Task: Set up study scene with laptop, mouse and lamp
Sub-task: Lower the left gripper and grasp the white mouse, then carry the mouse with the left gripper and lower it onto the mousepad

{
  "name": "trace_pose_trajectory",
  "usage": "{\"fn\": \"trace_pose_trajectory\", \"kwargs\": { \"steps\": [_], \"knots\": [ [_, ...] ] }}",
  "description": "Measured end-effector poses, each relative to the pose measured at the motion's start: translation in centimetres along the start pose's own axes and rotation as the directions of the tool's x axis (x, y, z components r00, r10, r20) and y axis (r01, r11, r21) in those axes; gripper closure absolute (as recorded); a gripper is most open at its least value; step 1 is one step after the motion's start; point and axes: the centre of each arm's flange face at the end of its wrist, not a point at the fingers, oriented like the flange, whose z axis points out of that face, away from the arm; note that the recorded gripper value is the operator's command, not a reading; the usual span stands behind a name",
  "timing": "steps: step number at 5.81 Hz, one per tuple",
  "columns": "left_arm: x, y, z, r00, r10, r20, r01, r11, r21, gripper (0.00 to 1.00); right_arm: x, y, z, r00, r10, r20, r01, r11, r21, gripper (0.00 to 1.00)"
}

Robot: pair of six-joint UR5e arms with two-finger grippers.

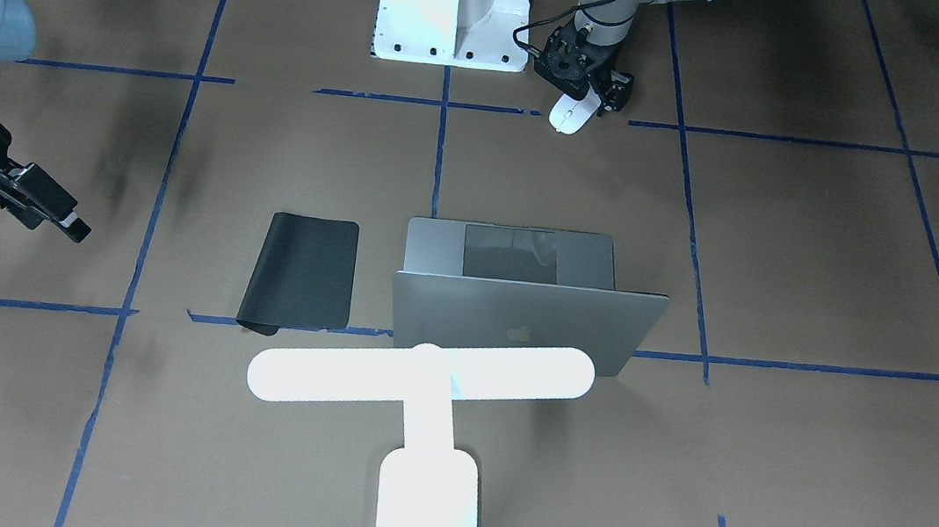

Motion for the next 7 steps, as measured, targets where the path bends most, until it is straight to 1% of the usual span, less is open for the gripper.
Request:
{"fn": "trace_pose_trajectory", "kwargs": {
  "steps": [1, 2, 3, 4, 5, 6, 7],
  "knots": [
    [0.0, 0.0, 0.5, 1.0, 0.002, -0.004, -0.002, 1.0, 0.002, 0.16, 0.0, 0.0, 0.0, 1.0, -0.001, 0.001, 0.001, 1.0, -0.001, 0.0],
    [0.0, -0.1, 1.0, 1.0, 0.004, -0.012, -0.003, 1.0, 0.008, 0.53, -0.1, 0.0, -0.1, 1.0, -0.001, 0.002, 0.001, 1.0, -0.002, 0.0],
    [0.0, -0.2, 1.1, 1.0, 0.007, -0.021, -0.006, 1.0, 0.014, 0.93, -0.1, 0.0, -0.1, 1.0, -0.001, 0.002, 0.001, 1.0, -0.002, 0.0],
    [0.0, -0.1, 0.9, 0.999, 0.008, -0.034, -0.008, 1.0, 0.011, 1.0, 0.0, 0.0, -0.1, 1.0, 0.0, 0.002, 0.0, 1.0, -0.001, 0.0],
    [-0.1, 0.2, 0.7, 0.999, 0.007, -0.046, -0.007, 1.0, 0.001, 1.0, 0.0, 0.0, -0.1, 1.0, 0.0, 0.001, 0.0, 1.0, -0.001, 0.0],
    [0.1, 0.1, -0.7, 0.998, 0.006, -0.066, -0.005, 1.0, 0.015, 1.0, 0.1, 0.1, -0.2, 1.0, 0.0, 0.002, 0.0, 1.0, -0.002, 0.0],
    [0.6, -0.8, -3.8, 0.995, -0.003, -0.101, 0.009, 0.998, 0.062, 1.0, 0.3, 0.1, -0.6, 1.0, 0.002, 0.004, -0.002, 1.0, -0.004, 0.0]
  ]
}}
